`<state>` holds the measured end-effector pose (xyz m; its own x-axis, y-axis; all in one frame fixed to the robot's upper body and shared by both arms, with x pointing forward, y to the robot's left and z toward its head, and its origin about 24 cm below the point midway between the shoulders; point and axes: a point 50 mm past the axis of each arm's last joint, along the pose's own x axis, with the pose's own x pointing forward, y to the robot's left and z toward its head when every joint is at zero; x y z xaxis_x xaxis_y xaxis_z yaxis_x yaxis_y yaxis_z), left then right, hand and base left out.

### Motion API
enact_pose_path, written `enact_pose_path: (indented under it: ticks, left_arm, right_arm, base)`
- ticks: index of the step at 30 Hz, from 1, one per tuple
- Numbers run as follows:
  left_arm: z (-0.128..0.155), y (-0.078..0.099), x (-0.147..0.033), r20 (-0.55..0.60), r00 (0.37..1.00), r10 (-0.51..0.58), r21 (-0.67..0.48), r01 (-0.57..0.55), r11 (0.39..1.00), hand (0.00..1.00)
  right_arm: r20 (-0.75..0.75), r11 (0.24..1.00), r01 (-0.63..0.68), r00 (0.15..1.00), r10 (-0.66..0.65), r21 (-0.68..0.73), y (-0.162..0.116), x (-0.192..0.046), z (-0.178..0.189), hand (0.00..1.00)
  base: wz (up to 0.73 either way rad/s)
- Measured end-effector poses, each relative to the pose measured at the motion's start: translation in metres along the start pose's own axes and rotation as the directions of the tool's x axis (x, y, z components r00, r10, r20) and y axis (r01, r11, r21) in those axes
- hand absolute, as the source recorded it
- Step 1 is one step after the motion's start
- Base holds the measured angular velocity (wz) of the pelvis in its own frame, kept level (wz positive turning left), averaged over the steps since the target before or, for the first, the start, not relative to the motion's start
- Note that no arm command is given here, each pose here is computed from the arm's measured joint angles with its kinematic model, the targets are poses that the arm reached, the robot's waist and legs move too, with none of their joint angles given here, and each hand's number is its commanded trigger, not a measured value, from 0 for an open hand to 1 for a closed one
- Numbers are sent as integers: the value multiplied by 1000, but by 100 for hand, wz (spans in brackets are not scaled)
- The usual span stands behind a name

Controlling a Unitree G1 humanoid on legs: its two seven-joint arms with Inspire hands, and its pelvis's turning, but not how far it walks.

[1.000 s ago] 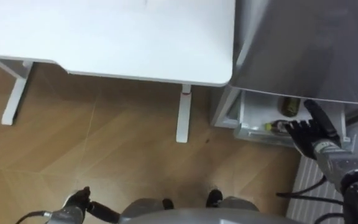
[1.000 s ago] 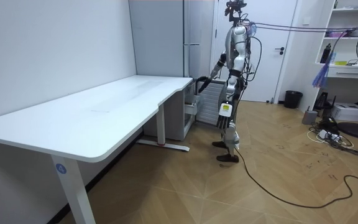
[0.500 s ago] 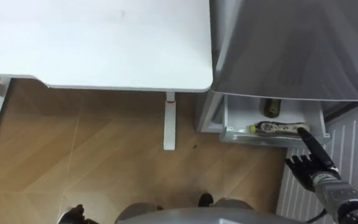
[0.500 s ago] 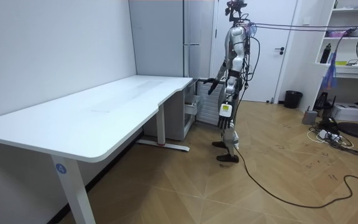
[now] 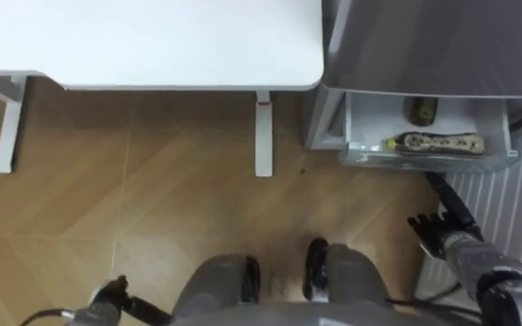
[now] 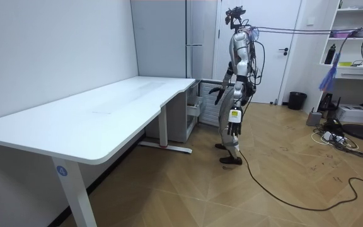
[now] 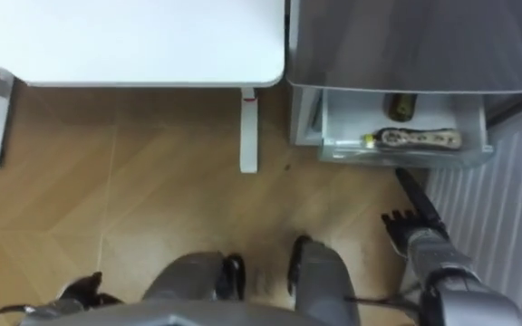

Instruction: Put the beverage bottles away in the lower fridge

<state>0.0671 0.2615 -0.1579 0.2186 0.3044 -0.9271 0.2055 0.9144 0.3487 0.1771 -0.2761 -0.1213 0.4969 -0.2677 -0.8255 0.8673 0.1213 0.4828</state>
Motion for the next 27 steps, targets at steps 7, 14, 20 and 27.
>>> enact_pose_path:
  ticks: [7,14,20,27]
  left_arm:
    - [22,2,1,49,999,3,-10,-2,1000,0]
    - [36,6,1,87,996,15,-37,-12,999,0]
    - [38,7,1,102,995,13,-79,-5,997,0]
    - [38,12,0,123,992,15,-127,0,992,0]
  right_arm:
    - [52,996,-55,997,51,68,17,0,15,0]
    - [122,981,-186,976,179,51,64,-3,45,0]
    - [192,937,-340,928,321,77,113,-12,62,0]
    - [223,893,-447,877,425,56,146,-23,71,0]
  base:
    - [3]
    - [6]
    - [12]
    - [8]
